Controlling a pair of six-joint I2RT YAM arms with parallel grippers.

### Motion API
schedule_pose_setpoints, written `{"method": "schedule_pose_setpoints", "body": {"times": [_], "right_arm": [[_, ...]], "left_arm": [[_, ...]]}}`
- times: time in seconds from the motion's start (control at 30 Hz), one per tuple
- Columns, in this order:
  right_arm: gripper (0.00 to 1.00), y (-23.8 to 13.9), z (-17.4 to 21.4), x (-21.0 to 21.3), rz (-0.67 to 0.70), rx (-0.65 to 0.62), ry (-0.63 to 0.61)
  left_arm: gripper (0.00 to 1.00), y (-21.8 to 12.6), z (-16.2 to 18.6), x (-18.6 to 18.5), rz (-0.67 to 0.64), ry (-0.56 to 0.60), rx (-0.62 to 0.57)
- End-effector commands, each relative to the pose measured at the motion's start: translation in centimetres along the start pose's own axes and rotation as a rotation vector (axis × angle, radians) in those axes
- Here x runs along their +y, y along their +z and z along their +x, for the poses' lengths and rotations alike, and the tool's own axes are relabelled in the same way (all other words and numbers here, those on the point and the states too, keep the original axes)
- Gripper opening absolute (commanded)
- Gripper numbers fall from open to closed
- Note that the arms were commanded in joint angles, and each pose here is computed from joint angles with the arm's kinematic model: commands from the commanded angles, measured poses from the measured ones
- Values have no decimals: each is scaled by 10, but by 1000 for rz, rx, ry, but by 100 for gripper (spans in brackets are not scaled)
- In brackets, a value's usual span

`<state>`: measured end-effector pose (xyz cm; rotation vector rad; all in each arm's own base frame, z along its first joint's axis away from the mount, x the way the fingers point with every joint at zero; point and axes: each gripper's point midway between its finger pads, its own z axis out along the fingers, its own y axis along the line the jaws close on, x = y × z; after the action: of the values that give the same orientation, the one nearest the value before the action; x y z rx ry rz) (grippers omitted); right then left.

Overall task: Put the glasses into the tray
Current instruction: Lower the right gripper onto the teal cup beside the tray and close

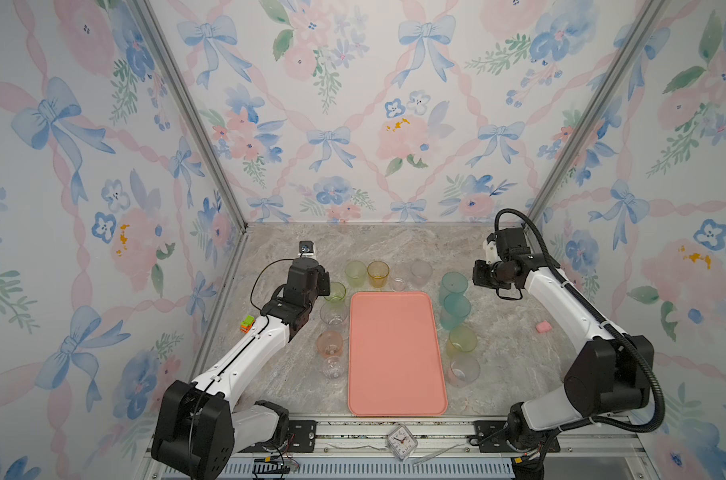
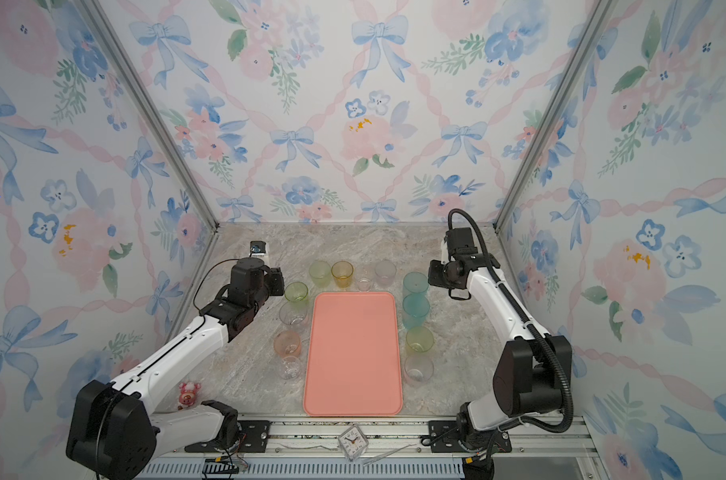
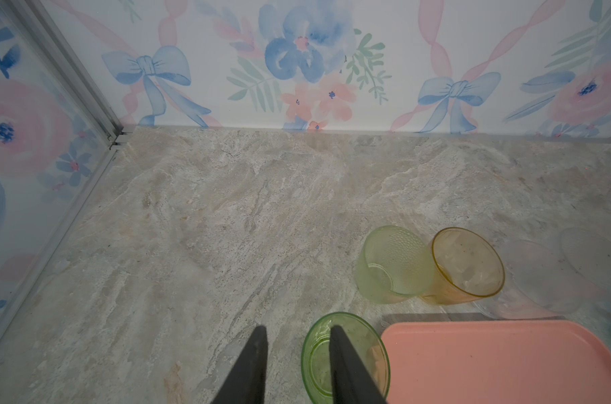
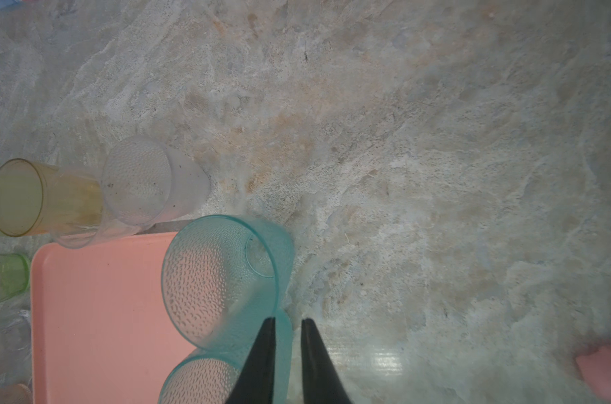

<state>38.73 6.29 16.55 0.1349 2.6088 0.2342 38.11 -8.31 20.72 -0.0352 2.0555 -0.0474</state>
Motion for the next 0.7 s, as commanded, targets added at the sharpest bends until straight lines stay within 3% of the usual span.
{"method": "schedule_pose_setpoints", "body": {"times": [0.0, 0.67], "right_arm": [[19, 4, 3, 8, -5, 47, -12], [21, 32, 9, 12, 41, 126, -47]], "left_arm": [[32, 1, -1, -2, 26, -25, 14], [32, -1, 4, 10, 23, -45, 21]]}}
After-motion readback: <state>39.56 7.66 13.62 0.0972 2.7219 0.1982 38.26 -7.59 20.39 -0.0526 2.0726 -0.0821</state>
